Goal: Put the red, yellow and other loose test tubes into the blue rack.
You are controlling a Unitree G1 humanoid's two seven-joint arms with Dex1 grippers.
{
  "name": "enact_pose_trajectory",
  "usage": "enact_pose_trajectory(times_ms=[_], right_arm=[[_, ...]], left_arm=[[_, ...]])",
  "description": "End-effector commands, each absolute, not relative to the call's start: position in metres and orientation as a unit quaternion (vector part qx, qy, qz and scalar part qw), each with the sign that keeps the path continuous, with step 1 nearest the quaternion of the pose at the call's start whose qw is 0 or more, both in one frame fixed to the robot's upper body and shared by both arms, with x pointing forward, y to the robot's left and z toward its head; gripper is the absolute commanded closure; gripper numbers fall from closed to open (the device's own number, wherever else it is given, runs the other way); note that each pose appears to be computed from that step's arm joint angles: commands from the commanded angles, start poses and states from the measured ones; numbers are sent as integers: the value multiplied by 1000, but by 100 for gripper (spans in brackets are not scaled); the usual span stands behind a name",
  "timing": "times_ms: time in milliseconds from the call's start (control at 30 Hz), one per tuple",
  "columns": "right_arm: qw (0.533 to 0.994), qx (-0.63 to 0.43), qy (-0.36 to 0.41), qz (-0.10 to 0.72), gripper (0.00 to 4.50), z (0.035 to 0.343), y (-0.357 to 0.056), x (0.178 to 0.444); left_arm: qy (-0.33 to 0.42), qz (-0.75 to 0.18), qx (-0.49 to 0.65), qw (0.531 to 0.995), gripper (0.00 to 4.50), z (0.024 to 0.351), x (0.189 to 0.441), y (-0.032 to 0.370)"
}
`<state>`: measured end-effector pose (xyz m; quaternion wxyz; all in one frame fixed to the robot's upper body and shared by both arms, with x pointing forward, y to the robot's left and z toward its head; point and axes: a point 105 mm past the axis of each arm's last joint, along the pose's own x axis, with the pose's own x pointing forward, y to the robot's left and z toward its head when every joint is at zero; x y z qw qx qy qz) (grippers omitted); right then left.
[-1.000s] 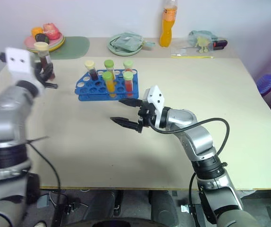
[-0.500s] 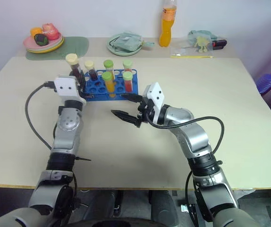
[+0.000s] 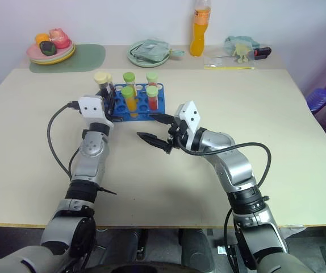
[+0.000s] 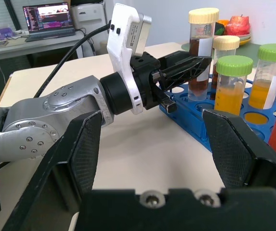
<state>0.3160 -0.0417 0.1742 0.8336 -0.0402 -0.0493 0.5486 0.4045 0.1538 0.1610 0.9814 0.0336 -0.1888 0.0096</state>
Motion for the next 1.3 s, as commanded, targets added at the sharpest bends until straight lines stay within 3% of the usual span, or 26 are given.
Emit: enact_pose_trajectory(times_ms=[33,1300], right_arm=[[829,-44,-79,551,81,188,-42,312],[828,-40,-75,554,81,182,-39,312]], left_arm=[[-211,15,29,977,378,170,400,154],[-186,8,3,983,378,160,397,150]])
